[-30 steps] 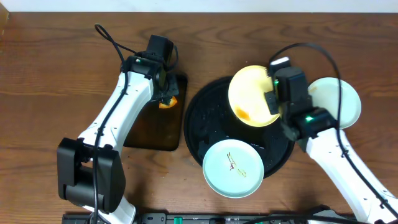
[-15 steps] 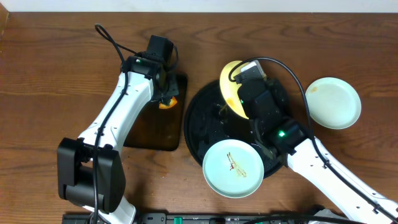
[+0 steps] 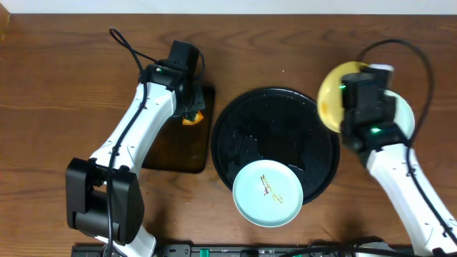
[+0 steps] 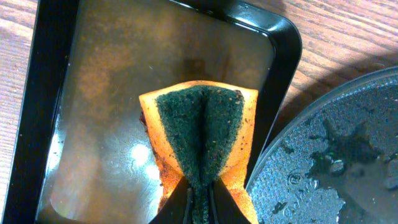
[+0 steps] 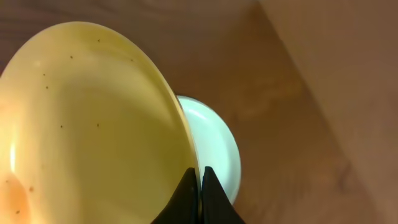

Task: Clean dirty plates on tray and stack at the side
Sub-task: 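Lift the yellow plate with the right gripper and stack it on the light-blue plate, then grip the remaining light-blue plate with the right gripper and drag it to tray center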

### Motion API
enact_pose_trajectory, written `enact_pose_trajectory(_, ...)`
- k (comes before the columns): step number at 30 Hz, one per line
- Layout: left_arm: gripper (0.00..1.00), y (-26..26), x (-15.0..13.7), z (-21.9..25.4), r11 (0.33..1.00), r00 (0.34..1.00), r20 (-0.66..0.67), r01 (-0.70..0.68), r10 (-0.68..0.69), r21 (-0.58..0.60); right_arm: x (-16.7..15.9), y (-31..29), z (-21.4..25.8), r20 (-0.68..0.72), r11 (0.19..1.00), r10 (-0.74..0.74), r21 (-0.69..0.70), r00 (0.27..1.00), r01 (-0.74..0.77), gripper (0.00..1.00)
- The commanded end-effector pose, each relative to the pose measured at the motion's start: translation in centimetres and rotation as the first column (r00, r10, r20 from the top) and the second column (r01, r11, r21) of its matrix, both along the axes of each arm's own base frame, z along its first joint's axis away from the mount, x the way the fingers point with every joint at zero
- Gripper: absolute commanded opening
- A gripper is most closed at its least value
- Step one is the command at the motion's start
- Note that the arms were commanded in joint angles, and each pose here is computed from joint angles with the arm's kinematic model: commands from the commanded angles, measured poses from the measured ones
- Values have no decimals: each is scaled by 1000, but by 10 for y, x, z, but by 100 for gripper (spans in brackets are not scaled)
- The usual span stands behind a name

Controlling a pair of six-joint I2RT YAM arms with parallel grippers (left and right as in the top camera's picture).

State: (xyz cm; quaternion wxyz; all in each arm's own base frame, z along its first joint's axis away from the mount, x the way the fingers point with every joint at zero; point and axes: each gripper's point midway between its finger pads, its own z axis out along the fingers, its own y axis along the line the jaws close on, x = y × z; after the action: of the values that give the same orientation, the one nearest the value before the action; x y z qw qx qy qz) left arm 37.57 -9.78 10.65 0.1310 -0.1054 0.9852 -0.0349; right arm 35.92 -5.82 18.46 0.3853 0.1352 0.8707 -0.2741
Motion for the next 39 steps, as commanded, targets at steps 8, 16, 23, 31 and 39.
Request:
enact_pose_trajectory(8,8,2,-1,-3,1000,1000,-10,11,-11,5,-31,-102,-28,47,854,-428,349,903,387,1)
enact_pose_trajectory(16,8,2,-1,-3,1000,1000,-10,11,-11,5,-26,-127,-55,23,798,-483,422,875,430,6)
enact_pose_trajectory(23,8,2,-1,-3,1000,1000,-10,11,-11,5,5,-86,-62,13,815,-222,551,975,178,33)
enact_pose_trajectory(31,8,3,-6,-4,1000,1000,-27,11,-11,9,-22,36,-89,-134,601,248,798,959,-44,37)
enact_pose_trajectory(39,8,3,-6,-4,1000,1000,-28,11,-11,9,-99,113,-106,-367,523,485,849,794,74,41)
